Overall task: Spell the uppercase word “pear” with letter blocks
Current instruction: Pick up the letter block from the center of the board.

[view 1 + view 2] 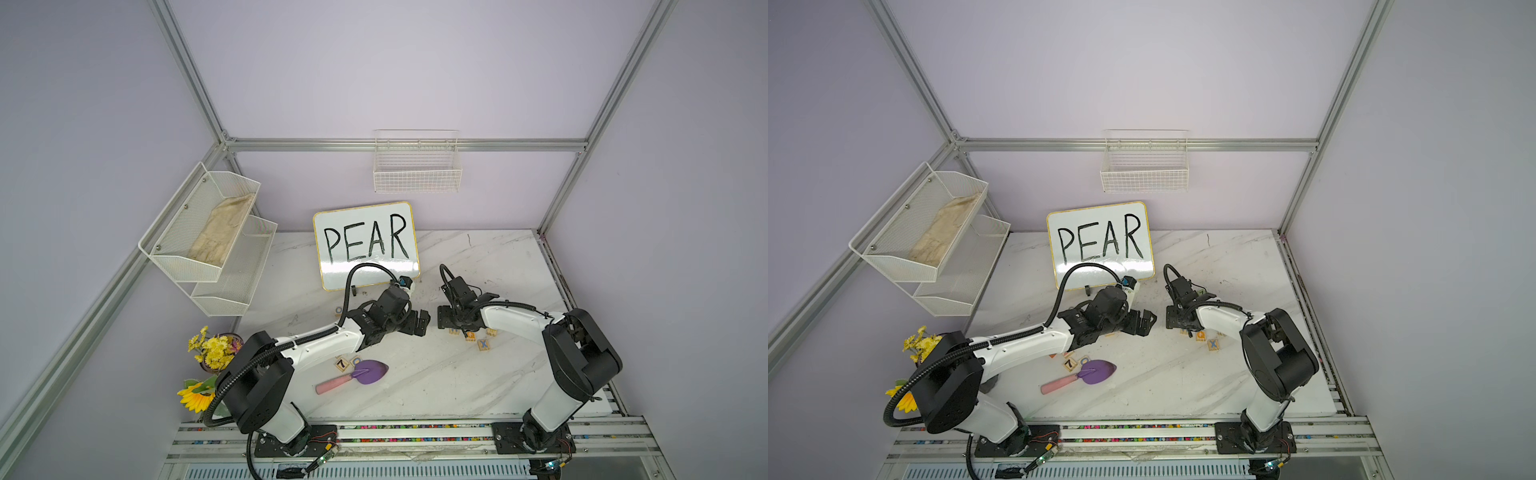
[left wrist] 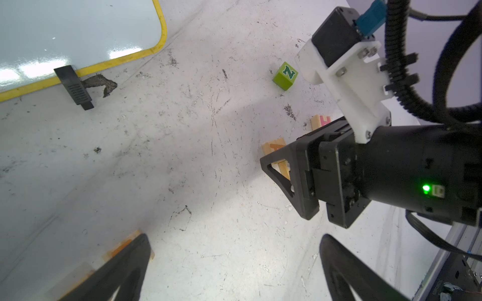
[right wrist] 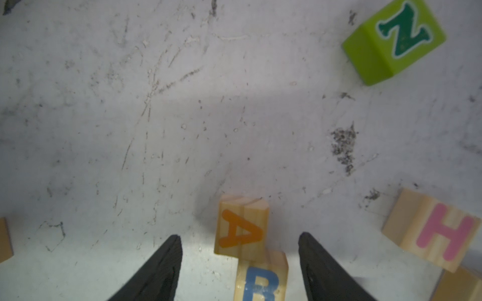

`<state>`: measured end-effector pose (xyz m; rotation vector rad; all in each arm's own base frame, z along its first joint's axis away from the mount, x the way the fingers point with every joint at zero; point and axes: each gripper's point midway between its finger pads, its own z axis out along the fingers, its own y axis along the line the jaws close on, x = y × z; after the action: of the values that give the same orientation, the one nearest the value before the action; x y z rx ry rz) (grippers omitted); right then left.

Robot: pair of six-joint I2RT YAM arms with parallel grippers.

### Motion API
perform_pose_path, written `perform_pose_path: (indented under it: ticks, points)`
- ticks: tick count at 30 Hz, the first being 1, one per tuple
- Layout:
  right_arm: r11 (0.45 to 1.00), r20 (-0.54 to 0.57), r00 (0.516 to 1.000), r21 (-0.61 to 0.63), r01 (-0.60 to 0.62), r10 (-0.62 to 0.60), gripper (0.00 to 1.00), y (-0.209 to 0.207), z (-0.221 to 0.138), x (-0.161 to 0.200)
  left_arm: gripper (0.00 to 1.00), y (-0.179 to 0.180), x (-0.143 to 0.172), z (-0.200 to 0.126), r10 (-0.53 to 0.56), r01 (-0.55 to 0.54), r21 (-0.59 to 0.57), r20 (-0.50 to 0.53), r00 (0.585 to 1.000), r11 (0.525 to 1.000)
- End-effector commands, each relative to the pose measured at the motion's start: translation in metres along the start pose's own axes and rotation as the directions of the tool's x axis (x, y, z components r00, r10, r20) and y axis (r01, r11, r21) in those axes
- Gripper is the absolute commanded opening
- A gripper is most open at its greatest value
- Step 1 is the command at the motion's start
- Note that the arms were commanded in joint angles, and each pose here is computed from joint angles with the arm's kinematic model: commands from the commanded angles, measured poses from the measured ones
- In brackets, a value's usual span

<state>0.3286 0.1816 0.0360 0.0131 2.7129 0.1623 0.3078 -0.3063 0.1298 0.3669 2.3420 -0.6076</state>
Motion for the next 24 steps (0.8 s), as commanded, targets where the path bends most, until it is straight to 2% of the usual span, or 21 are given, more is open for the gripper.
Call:
perform_pose_path:
  ticks: [1, 9, 17, 24]
  points:
    - [1.000, -0.001, 1.000, 0.027, 0.006, -0.006, 0.72, -0.004, 0.001, -0.003, 1.00, 0.005, 0.002, 0.003, -0.015, 0.015, -0.021, -0.001, 1.000, 1.000]
    - [0.999, 0.015, 1.000, 0.033, 0.015, -0.016, 0.64, -0.001, 0.009, -0.010, 1.00, 0.008, 0.001, 0.003, -0.014, 0.014, -0.039, -0.002, 1.000, 0.999]
    - [0.997, 0.029, 0.999, 0.064, 0.043, -0.045, 0.60, -0.001, 0.016, -0.015, 1.00, 0.009, 0.000, 0.005, -0.016, 0.016, -0.049, -0.005, 1.000, 0.999]
    - [0.994, 0.000, 0.998, 0.094, 0.062, -0.062, 0.51, -0.002, 0.021, -0.011, 1.00, 0.010, 0.001, 0.008, -0.017, 0.017, -0.055, -0.013, 1.000, 0.998]
